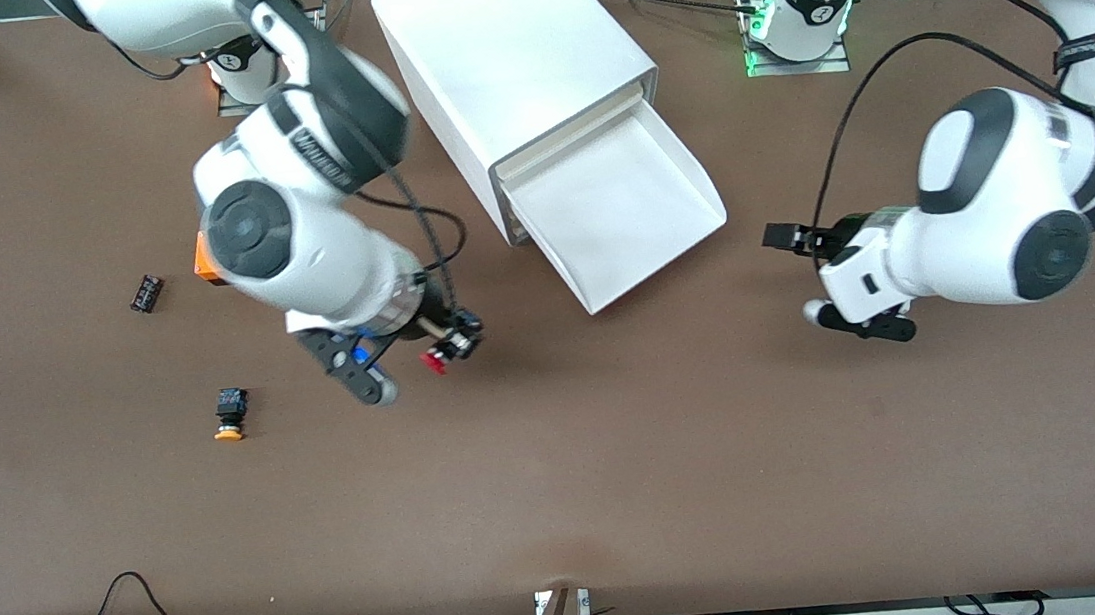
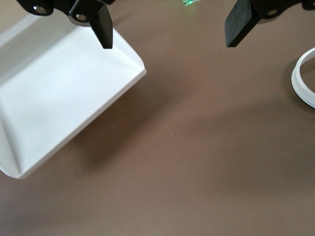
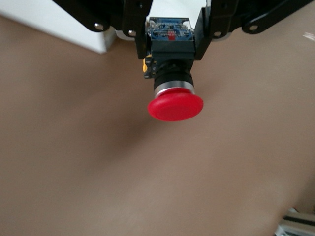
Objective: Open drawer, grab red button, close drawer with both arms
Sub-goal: 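Lift the red button out with the right gripper while the left gripper withdraws, then close the drawer with the left gripper while the right gripper places the button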
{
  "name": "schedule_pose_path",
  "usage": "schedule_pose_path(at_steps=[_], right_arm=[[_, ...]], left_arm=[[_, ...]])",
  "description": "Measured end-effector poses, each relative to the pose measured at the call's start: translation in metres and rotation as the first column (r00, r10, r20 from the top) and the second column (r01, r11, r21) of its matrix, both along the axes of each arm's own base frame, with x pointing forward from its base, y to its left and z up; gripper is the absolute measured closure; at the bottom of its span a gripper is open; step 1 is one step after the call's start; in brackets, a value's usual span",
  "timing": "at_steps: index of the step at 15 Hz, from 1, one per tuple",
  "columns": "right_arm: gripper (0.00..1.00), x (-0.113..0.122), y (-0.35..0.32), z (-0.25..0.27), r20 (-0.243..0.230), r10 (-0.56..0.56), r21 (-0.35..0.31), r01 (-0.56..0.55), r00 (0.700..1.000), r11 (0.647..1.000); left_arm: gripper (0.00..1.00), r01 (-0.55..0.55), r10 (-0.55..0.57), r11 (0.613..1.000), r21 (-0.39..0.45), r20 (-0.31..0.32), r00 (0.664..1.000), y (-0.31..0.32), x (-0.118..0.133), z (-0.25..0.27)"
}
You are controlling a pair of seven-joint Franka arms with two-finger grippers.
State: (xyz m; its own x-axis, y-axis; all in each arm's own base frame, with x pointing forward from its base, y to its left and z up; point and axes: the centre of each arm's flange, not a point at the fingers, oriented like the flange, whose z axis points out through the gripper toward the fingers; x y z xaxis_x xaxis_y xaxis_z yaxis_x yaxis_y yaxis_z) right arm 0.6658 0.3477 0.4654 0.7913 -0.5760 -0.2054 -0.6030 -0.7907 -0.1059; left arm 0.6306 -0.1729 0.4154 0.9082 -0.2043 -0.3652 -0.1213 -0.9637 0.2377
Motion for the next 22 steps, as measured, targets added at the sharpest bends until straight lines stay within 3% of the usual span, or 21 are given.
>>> schedule_pose_path(at_steps=[4, 8, 11, 15, 19, 22], right_arm=[[0.59, 0.027, -0.088, -0.02, -0.03, 0.246, 0.0, -0.246, 0.969, 0.969], [0.59, 0.048, -0.18, -0.061, -0.053, 0.391, 0.033, -0.389, 0.919, 0.92], [0.59, 0.057, -0.237, -0.095, -0.033, 0.467, 0.05, -0.465, 0.883, 0.884], [0.59, 0.056, -0.264, -0.148, -0.007, 0.525, 0.035, -0.524, 0.851, 0.851], [0.59, 0.048, -0.277, -0.202, 0.018, 0.558, -0.006, -0.558, 0.83, 0.83], [0.59, 0.037, -0.279, -0.234, 0.022, 0.57, -0.038, -0.569, 0.821, 0.821]], left_arm=[[0.0, -0.222, 0.219, 0.974, 0.057, 0.052, 0.974, -0.012, 0.015, -0.016], [0.0, -0.402, 0.398, 0.91, 0.101, 0.054, 0.916, -0.053, 0.018, -0.068], [0.0, -0.456, 0.452, 0.882, 0.119, 0.058, 0.89, -0.086, 0.008, -0.102], [0.0, -0.519, 0.517, 0.842, 0.148, 0.059, 0.854, -0.095, -0.004, -0.13], [0.0, -0.57, 0.572, 0.797, 0.202, 0.051, 0.818, -0.124, -0.027, -0.147], [0.0, -0.578, 0.585, 0.783, 0.229, 0.043, 0.81, -0.15, -0.045, -0.15]])
